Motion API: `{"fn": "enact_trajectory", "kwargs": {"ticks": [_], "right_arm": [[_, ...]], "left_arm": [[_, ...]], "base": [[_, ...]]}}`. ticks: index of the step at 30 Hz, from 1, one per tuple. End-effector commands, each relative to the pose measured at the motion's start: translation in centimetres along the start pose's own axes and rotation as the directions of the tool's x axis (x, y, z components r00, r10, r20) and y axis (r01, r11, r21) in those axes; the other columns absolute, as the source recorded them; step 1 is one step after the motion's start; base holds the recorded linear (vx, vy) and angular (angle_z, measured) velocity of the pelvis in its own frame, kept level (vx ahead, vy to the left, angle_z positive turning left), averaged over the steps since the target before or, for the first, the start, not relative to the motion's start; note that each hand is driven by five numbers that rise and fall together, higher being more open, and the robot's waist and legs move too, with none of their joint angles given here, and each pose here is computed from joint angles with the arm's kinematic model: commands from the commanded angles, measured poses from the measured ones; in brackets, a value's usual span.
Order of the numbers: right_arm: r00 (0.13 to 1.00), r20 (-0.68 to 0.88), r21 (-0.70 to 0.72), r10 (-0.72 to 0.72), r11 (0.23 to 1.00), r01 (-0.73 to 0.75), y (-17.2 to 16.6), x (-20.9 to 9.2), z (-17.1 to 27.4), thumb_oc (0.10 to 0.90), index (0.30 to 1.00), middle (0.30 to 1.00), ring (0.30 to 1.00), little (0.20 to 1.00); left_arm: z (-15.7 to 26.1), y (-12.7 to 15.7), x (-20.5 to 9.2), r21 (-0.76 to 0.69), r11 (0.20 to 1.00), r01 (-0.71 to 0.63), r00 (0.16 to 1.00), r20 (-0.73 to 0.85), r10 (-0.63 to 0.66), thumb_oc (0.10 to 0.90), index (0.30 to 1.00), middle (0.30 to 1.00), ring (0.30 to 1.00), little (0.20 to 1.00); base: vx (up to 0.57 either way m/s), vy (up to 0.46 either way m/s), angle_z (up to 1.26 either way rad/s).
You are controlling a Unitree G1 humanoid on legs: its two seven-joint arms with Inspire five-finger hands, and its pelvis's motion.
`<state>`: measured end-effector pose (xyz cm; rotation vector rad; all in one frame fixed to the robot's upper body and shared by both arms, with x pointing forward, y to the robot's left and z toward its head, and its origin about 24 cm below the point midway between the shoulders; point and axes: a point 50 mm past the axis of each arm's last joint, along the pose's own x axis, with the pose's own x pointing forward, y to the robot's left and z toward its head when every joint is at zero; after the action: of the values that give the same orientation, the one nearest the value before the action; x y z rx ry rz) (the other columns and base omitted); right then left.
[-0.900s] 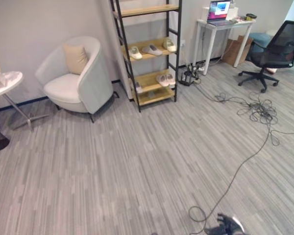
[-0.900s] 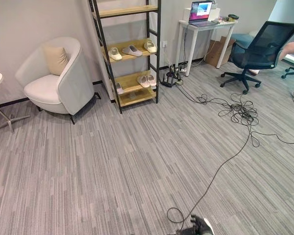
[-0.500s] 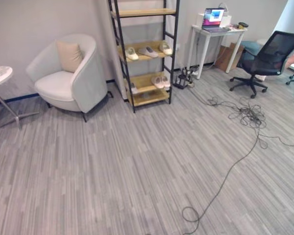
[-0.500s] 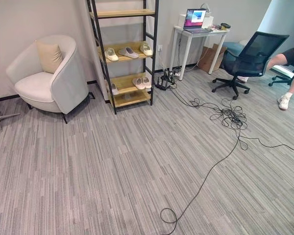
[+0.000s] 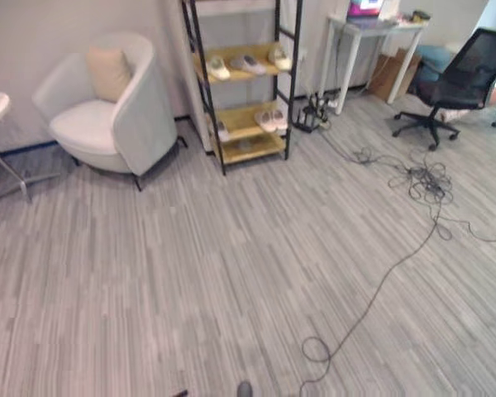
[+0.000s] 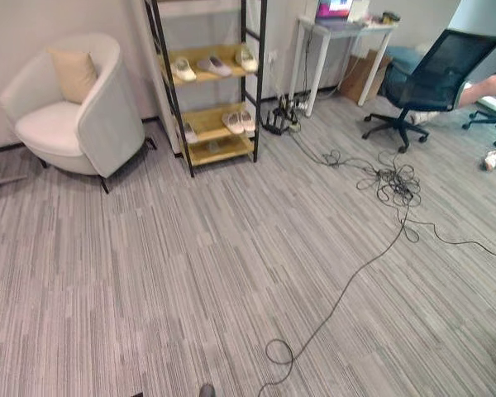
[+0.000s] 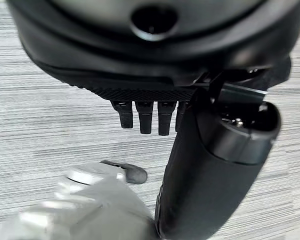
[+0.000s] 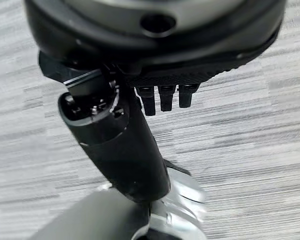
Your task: Arrange the slippers neatly on the shoe rack.
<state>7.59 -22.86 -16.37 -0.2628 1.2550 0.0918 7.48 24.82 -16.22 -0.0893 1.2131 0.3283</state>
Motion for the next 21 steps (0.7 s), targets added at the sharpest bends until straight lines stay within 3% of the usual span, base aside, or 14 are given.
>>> {"fn": "enact_trajectory", "kwargs": {"ticks": [1, 6, 8, 11, 15, 16, 21], "right_arm": [[0.996, 0.030, 0.041, 0.088, 0.995, -0.089, 1.8, -0.1, -0.1, 0.800, 0.900, 0.900, 0.900, 0.900], [0.996, -0.018, 0.173, 0.088, 0.981, -0.083, 1.9, -0.4, -2.1, 0.800, 0.900, 0.900, 0.900, 0.900], [0.993, 0.019, 0.158, 0.119, 0.980, -0.120, 2.3, -0.3, -1.2, 0.800, 0.900, 0.900, 0.900, 0.900], [0.993, 0.024, 0.181, 0.116, 0.976, -0.118, 2.6, -0.4, -1.4, 0.800, 0.900, 0.900, 0.900, 0.900], [0.993, 0.029, 0.184, 0.111, 0.976, -0.114, 2.6, -0.3, -1.1, 0.800, 0.900, 0.900, 0.900, 0.900], [0.994, 0.072, 0.135, 0.088, 0.986, -0.097, 2.0, 0.0, 0.6, 0.800, 0.900, 0.900, 0.900, 0.900], [0.995, 0.100, 0.145, 0.003, 0.989, -0.017, 0.4, 0.2, 2.0, 0.800, 0.900, 0.900, 0.900, 0.900]], "left_arm": [[1.5, -1.7, 0.3, 0.078, 0.995, 0.060, 0.997, 0.034, -0.062, 0.800, 0.900, 0.900, 0.900, 0.900], [1.5, -2.9, 0.2, 0.082, 0.992, 0.094, 0.993, 0.063, -0.100, 0.800, 0.900, 0.900, 0.900, 0.900], [-1.5, -0.7, -0.2, 0.098, 0.993, 0.059, 0.997, -0.049, -0.054, 0.800, 0.900, 0.900, 0.900, 0.900], [-2.7, 0.4, -0.4, 0.116, 0.993, 0.025, 0.996, -0.087, -0.015, 0.800, 0.900, 0.900, 0.900, 0.900], [-0.7, 1.6, -0.3, 0.192, 0.981, -0.017, 0.999, -0.027, 0.023, 0.800, 0.900, 0.900, 0.900, 0.900], [1.7, 1.1, 0.0, 0.224, 0.974, -0.033, 0.998, 0.052, 0.022, 0.800, 0.900, 0.900, 0.900, 0.900], [7.0, -0.6, 0.1, 0.231, 0.971, -0.055, 0.973, 0.230, 0.001, 0.800, 0.900, 0.900, 0.900, 0.900]], "base": [[0.26, -0.231, 0.34], [0.47, -0.001, 0.32], [1.01, 0.274, -0.07], [0.59, 0.199, -0.64], [0.50, 0.287, -0.32], [0.21, 0.205, -0.10], [0.35, 0.328, -0.14]]}}
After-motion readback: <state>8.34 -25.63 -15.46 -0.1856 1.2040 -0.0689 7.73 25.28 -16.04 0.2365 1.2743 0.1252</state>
